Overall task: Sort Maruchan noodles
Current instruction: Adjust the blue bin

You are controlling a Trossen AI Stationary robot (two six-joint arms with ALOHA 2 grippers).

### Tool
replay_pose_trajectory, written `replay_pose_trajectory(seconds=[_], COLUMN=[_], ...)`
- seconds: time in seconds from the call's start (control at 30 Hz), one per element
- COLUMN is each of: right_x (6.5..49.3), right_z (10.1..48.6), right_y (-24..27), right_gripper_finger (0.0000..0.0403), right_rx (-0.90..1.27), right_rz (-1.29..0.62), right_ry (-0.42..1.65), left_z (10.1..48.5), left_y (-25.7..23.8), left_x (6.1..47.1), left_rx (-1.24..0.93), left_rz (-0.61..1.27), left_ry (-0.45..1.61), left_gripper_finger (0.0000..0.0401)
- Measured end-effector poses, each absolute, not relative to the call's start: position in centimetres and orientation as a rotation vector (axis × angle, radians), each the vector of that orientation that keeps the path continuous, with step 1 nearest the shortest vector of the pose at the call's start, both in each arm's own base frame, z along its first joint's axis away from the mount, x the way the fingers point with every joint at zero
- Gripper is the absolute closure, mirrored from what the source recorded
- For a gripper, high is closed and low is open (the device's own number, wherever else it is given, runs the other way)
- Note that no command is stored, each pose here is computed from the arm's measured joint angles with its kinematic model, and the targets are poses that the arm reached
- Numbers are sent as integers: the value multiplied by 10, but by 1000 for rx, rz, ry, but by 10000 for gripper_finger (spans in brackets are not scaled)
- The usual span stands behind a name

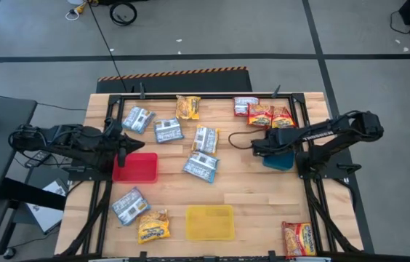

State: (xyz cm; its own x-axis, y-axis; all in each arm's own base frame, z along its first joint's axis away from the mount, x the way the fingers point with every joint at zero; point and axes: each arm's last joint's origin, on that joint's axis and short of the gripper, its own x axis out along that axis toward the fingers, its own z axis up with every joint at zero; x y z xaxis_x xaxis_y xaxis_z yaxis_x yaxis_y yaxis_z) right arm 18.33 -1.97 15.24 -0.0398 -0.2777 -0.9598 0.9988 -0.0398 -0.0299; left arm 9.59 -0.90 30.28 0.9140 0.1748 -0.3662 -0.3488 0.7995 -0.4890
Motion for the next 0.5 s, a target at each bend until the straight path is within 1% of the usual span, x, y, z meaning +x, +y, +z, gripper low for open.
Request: replay_pose_trajectory(seconds=[0.23,0.5], right_x=[184,181], right_z=[151,152], right_y=[4,33], right_gripper_finger=[381,381], right_rx=[1092,1052], right_rz=[-1180,-1011], right_ry=[1236,1386], left_z=[309,319], left_y=[-10,-10], left_x=[98,101], left_rx=[-594,-570], left_rz=[261,222], left_ry=[247,154], left_gripper_finger=[388,388])
